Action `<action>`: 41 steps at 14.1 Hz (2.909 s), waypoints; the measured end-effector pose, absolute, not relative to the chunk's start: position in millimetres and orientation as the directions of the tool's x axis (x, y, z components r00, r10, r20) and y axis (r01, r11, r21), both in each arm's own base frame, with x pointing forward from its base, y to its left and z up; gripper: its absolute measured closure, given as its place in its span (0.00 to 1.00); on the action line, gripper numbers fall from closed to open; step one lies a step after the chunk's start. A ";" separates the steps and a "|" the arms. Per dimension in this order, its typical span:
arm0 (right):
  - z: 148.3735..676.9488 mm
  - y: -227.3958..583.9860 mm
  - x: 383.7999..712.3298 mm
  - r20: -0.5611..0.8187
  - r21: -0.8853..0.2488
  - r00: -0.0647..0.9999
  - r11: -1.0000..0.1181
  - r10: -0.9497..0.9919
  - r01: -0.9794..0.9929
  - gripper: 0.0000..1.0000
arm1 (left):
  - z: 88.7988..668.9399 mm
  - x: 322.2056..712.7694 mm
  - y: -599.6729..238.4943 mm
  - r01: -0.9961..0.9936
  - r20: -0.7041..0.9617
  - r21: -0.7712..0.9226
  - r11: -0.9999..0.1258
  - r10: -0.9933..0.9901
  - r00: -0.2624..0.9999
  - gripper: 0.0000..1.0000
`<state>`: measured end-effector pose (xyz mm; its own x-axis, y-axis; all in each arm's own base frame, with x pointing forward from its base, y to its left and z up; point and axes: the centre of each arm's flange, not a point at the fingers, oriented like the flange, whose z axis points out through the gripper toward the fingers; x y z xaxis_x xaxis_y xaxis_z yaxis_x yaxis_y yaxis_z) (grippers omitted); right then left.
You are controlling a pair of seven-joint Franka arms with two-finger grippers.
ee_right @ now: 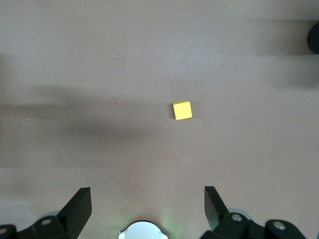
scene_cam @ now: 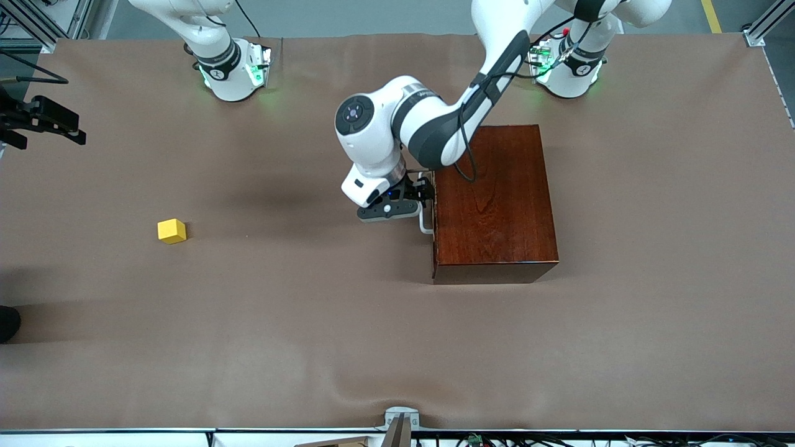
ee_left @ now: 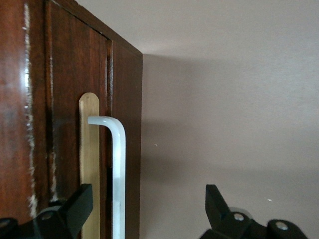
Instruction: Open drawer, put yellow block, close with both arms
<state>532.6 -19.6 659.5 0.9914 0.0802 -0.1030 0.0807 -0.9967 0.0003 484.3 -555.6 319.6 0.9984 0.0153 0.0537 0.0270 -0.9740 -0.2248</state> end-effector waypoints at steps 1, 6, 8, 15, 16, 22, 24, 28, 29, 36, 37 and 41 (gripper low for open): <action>659.5 -19.6 532.6 -0.103 0.000 0.991 -0.997 0.080 0.081 0.00 | 311.4 484.2 -555.4 0.025 0.047 -0.234 -0.972 0.015 0.999 0.00; 659.4 -19.6 532.7 -0.103 0.000 0.991 -0.997 0.080 0.081 0.00 | 284.6 475.0 -561.7 0.005 0.024 -0.261 -0.965 -0.001 1.000 0.00; 659.4 -19.6 532.7 -0.103 0.000 0.991 -0.997 0.080 0.081 0.00 | 284.3 471.4 -565.0 -0.002 0.024 -0.260 -0.965 -0.008 1.000 0.00; 659.2 -19.7 534.8 -0.093 0.001 0.992 -0.997 0.080 0.081 0.00 | 290.2 465.0 -585.0 0.041 0.082 -0.175 -0.984 0.026 0.996 0.00; 659.3 -19.7 536.1 -0.086 0.002 0.993 -0.997 0.080 0.081 0.00 | 290.3 465.0 -586.5 0.053 0.088 -0.165 -0.985 0.039 0.995 0.00; 649.7 -36.8 545.2 -0.080 -0.001 0.996 -0.999 0.047 0.047 0.00 | 291.2 462.6 -598.0 0.104 0.121 -0.098 -0.990 0.091 0.988 0.00; 634.6 -59.1 552.9 -0.099 -0.022 0.995 -1.000 0.011 0.009 0.00 | 293.9 459.7 -604.7 0.107 0.132 -0.067 -0.992 0.097 0.986 0.00; 599.7 -74.0 574.5 -0.126 -0.036 0.992 -0.999 -0.004 -0.009 0.00 | 296.3 456.4 -617.3 0.120 0.141 -0.023 -0.992 0.116 0.983 0.00; 594.2 -76.0 579.7 -0.119 -0.037 0.993 -0.999 0.000 -0.004 0.00 | 296.4 456.3 -619.1 0.123 0.140 -0.015 -0.992 0.119 0.983 0.00; 551.5 -91.1 603.3 -0.136 -0.052 0.990 -0.998 0.025 0.018 0.00 | 305.2 453.9 -634.1 0.147 0.137 0.085 -0.985 0.158 0.978 0.00; 543.1 -91.8 607.8 -0.138 -0.054 0.990 -0.998 0.025 0.018 0.00 | 306.0 454.1 -634.4 0.148 0.137 0.088 -0.985 0.159 0.978 0.00; 502.5 -93.4 622.6 -0.171 -0.063 0.985 -0.998 0.028 0.018 0.00 | 320.4 452.5 -635.5 0.154 0.124 0.078 -0.985 0.163 0.979 0.00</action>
